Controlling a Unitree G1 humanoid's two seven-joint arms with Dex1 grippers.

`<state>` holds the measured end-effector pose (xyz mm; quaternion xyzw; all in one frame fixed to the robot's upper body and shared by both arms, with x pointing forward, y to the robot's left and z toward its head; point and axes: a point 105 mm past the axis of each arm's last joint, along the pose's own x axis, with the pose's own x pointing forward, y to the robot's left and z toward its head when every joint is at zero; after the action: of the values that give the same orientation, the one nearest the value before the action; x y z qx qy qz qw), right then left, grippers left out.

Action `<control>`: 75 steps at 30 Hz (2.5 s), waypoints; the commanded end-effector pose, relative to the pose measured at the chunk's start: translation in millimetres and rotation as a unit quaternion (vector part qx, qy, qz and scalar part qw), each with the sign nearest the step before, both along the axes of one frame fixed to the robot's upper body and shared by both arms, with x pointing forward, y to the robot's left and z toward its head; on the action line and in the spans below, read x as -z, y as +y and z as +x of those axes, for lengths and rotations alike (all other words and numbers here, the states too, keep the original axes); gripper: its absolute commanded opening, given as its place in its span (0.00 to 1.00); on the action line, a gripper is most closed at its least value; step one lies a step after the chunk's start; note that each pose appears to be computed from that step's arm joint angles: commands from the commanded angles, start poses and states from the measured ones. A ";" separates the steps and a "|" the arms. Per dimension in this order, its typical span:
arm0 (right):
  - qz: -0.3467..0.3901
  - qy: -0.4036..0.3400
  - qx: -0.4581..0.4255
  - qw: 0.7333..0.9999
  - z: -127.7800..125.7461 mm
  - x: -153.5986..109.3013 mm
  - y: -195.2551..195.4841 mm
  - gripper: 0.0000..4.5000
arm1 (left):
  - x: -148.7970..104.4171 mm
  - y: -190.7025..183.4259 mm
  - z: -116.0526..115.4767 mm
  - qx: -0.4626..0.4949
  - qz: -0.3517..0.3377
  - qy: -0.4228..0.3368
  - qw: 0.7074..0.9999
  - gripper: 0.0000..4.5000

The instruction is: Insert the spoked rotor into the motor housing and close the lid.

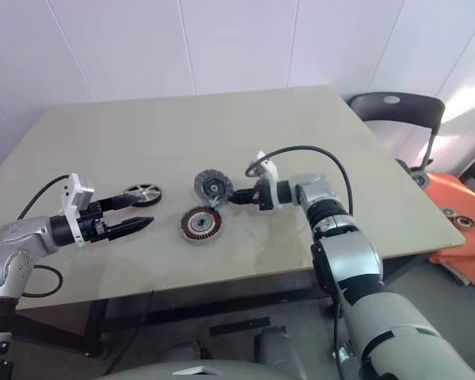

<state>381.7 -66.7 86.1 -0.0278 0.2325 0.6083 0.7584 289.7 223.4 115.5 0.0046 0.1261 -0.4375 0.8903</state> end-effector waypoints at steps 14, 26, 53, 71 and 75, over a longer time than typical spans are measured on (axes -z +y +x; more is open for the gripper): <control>-0.041 -0.111 -0.045 0.992 16.5 -46.7 8.2 0.01 | -9.5 1.8 0.5 -0.005 0.001 -0.022 1.000 1.00; -0.019 -0.151 -0.010 0.988 26.9 -60.5 12.3 0.01 | -10.1 1.8 0.1 -0.004 0.001 -0.022 1.000 1.00; -0.055 -0.099 -0.009 0.994 13.4 -8.4 15.9 0.12 | -10.0 4.2 -1.4 -0.005 0.004 -0.019 1.000 1.00; -0.074 -0.077 -0.052 0.993 6.5 -21.3 -19.6 0.44 | -11.2 4.0 -0.6 -0.007 0.000 -0.022 1.000 1.00; -0.011 -0.082 -0.033 0.996 10.3 -42.0 -18.9 0.32 | -10.4 5.5 -1.5 -0.010 -0.002 -0.022 1.000 1.00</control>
<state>387.2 -92.9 102.8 -0.1029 0.2243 0.6142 0.7496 286.7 227.3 111.8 -0.0004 0.1316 -0.4293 0.8935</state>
